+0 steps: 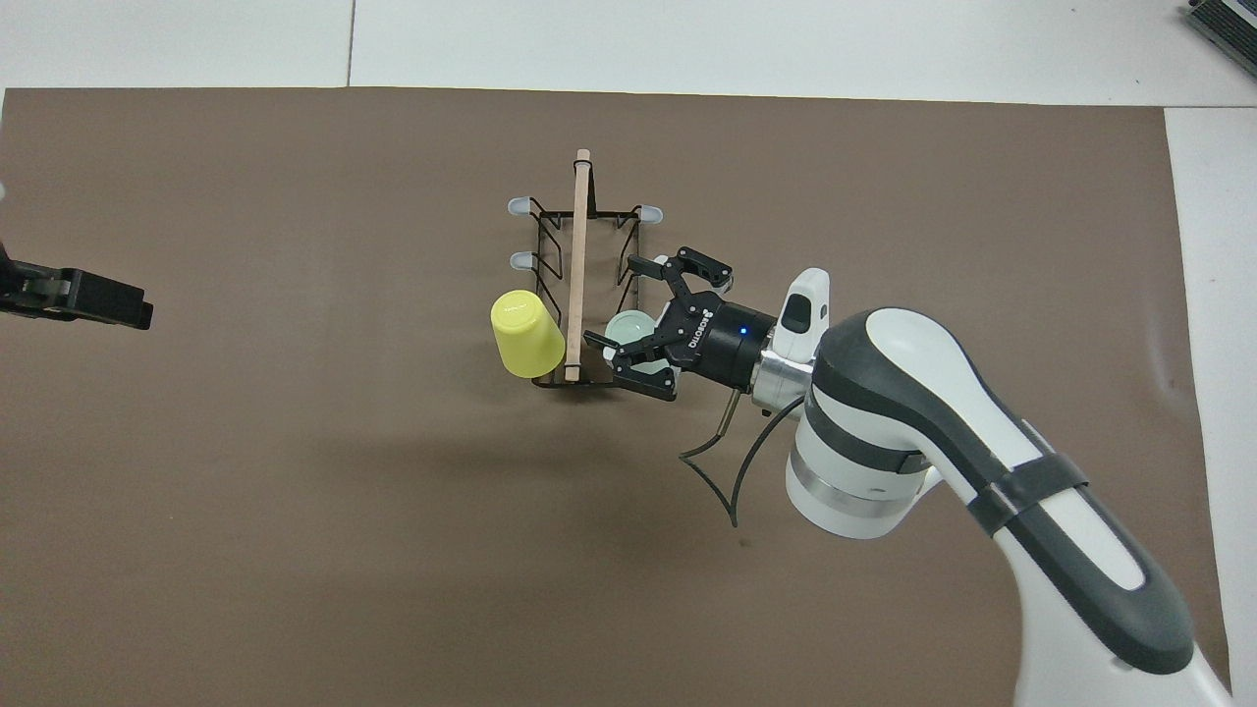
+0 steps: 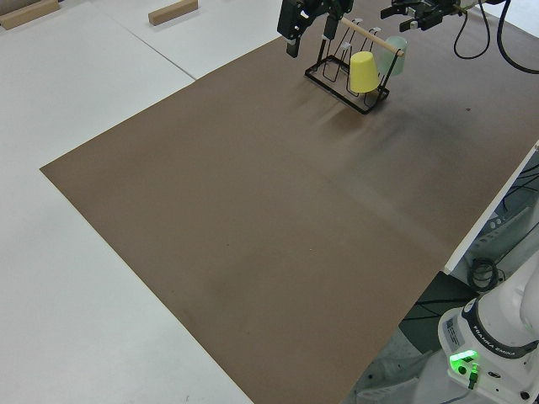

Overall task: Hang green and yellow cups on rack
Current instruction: 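Open the right gripper and withdraw it from the green cup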

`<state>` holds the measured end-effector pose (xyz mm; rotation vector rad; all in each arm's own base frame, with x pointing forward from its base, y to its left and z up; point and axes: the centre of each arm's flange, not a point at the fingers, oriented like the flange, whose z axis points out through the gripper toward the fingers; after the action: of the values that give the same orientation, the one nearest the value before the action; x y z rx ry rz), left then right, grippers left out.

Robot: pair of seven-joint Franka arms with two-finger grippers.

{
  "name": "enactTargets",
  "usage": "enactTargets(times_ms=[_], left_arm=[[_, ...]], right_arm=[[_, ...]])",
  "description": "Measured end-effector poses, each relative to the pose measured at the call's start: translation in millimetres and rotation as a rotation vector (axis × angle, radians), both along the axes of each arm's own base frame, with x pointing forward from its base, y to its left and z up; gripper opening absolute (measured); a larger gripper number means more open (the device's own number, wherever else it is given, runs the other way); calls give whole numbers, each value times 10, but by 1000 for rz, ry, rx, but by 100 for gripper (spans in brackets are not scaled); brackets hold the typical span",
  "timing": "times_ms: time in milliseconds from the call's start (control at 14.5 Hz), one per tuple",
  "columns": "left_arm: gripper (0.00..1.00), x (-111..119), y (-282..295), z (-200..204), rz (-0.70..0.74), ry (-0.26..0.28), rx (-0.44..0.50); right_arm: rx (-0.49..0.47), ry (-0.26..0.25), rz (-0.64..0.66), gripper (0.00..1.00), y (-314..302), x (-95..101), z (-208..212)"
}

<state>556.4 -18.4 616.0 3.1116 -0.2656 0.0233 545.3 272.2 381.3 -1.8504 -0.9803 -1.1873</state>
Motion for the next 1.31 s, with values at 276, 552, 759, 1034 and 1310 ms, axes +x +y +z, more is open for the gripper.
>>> enactTargets(times_ms=[276, 552, 759, 1034, 1310], left_arm=[[100, 0, 0, 0, 0, 0, 0], [100, 0, 0, 0, 0, 0, 0], [100, 0, 0, 0, 0, 0, 0], [100, 0, 0, 0, 0, 0, 0], [100, 0, 0, 0, 0, 0, 0]], right_arm=[[-203, -56, 97, 100, -401, 261, 398], [-351, -38, 188, 100, -731, 402, 630], [-461, 31, 232, 100, -892, 416, 647], [-757, 195, 299, 100, -1322, 484, 863], [-939, 353, 233, 100, -1718, 507, 1098]])
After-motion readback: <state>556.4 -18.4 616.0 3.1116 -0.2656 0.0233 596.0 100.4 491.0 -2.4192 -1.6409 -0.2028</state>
